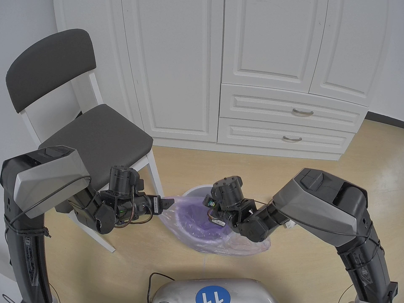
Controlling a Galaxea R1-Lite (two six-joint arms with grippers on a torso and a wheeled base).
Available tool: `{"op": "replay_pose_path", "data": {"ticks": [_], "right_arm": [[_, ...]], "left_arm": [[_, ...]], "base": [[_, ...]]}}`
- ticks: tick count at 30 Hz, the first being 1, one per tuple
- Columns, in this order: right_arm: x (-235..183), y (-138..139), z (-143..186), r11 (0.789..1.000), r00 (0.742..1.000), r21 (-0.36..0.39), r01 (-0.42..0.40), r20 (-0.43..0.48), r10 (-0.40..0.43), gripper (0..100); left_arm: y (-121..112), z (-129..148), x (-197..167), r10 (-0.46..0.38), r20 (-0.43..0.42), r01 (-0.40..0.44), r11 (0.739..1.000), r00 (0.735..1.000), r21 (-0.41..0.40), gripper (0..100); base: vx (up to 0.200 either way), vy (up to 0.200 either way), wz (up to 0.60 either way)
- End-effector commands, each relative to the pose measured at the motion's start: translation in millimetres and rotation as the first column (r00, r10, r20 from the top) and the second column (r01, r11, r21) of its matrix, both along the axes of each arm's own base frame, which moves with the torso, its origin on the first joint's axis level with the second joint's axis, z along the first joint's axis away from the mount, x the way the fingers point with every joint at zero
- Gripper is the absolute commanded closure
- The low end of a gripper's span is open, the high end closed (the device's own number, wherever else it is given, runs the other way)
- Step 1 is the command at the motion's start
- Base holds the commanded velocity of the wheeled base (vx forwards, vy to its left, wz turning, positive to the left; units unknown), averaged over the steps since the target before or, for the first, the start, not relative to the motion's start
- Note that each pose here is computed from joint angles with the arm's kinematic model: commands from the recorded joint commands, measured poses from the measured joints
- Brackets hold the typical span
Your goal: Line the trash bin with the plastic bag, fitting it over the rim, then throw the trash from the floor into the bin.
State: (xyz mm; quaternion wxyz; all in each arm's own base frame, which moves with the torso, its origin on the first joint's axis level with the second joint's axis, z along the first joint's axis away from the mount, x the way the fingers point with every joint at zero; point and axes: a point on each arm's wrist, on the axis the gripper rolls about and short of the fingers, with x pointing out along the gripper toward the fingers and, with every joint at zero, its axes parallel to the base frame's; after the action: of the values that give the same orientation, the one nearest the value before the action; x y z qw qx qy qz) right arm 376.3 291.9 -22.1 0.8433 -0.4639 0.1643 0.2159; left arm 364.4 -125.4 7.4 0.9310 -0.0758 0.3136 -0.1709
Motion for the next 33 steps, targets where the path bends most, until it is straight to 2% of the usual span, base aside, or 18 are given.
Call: {"op": "replay_pose_path", "data": {"ticks": [1,4,6,9,12,15,24,32,33], "right_arm": [[37,1,11,0.994,0.996,0.088,0.059,0.062,-0.065,100],[49,6,3,0.977,0.989,0.18,0.116,0.074,-0.131,100],[52,8,-1,0.964,0.982,0.215,0.155,0.074,-0.175,100],[59,15,-12,0.934,0.968,0.295,0.204,0.08,-0.237,100],[67,16,-18,0.915,0.955,0.336,0.224,0.113,-0.275,100],[72,14,-23,0.906,0.944,0.353,0.234,0.141,-0.299,100],[99,-11,-14,0.901,0.918,0.348,0.26,0.2,-0.342,100],[107,-17,-14,0.909,0.916,0.327,0.257,0.217,-0.337,100],[107,-16,-15,0.91,0.917,0.327,0.255,0.217,-0.335,0]], "left_arm": [[-1,1,2,0.004,0.02,-0.004,1.0,1.0,-0.01,0],[-1,2,4,0.007,0.041,-0.006,1.0,0.999,-0.019,0],[-1,2,4,0.006,0.049,-0.005,1.0,0.999,-0.022,0],[-2,4,4,0.007,0.066,-0.005,1.0,0.998,-0.029,0],[-2,5,3,0.008,0.073,-0.005,0.999,0.997,-0.033,0],[-2,6,3,0.006,0.076,-0.004,0.999,0.997,-0.034,0],[-2,3,4,0.006,0.07,-0.004,0.999,0.998,-0.032,0],[-4,2,3,0.001,0.067,0.001,1.0,0.998,-0.031,0],[-4,2,3,0.001,0.067,0.001,1.0,0.998,-0.031,0]], "base": [[0.0,0.0,0.0],[0.0,0.0,0.0],[0.0,0.0,0.0],[0.0,0.0,0.0],[0.0,0.0,0.0],[0.0,0.0,0.0],[0.0,0.0,0.0],[0.0,0.0,0.0],[0.0,0.0,0.0]]}}
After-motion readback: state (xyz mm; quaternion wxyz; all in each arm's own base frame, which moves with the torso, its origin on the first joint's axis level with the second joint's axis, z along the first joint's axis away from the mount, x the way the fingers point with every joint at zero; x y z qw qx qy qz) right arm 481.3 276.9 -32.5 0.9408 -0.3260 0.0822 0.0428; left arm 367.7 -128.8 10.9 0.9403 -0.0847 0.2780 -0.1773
